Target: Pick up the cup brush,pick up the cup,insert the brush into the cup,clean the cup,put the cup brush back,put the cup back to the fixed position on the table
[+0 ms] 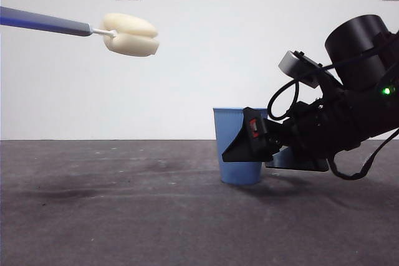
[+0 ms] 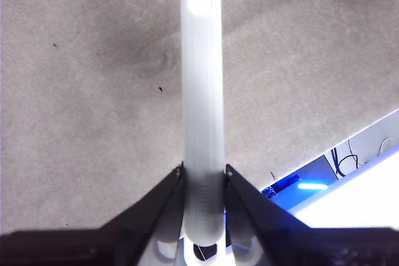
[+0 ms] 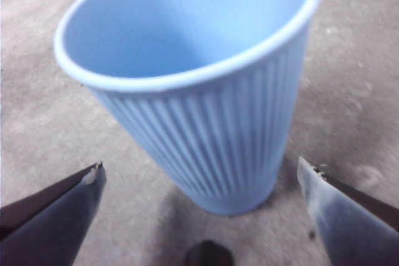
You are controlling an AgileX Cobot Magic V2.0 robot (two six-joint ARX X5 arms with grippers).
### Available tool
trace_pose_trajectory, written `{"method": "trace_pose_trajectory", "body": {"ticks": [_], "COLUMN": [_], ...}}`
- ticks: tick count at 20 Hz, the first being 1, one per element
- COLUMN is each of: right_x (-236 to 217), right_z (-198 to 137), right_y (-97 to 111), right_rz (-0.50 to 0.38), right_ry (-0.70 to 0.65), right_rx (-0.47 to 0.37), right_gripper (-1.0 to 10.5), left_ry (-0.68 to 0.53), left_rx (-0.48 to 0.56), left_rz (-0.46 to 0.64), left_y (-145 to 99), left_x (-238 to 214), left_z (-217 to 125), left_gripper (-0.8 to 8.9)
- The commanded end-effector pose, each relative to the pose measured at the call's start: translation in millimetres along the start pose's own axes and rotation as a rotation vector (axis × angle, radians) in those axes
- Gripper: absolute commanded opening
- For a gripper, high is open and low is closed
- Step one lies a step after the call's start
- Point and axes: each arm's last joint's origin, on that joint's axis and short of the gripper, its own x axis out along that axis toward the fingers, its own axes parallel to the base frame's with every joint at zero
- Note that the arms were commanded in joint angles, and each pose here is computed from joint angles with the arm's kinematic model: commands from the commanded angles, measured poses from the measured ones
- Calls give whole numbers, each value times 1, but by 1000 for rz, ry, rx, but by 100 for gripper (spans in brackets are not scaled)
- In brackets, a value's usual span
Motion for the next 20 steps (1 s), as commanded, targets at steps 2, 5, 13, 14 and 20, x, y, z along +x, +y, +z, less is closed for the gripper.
{"method": "trace_pose_trajectory", "body": {"ticks": [2,5,13,14,20], "right_x": [7,14,25,28,32], "right_z": [-6,-4,2,1,-4], "right_y": [0,-2,-5,-6,-5], "right_rz": [5,5,-18,-17,-9], "right_ry": [4,-30,-48,-41,-29], "right_rx": [7,0,-1,11,26], "right_gripper": [537,536,404,400,92], "left_ry": [-2,-7,-8,-6,-1], "left_rx": [0,-8,-8,-7,-6], "left_rz": [-2,-3,-1,0,1], "left_y": [0,0,0,0,0], "left_x": [0,0,0,0,0], "left_z": [0,0,0,0,0], "left_gripper": [-9,-9,-9,-9,-9]}}
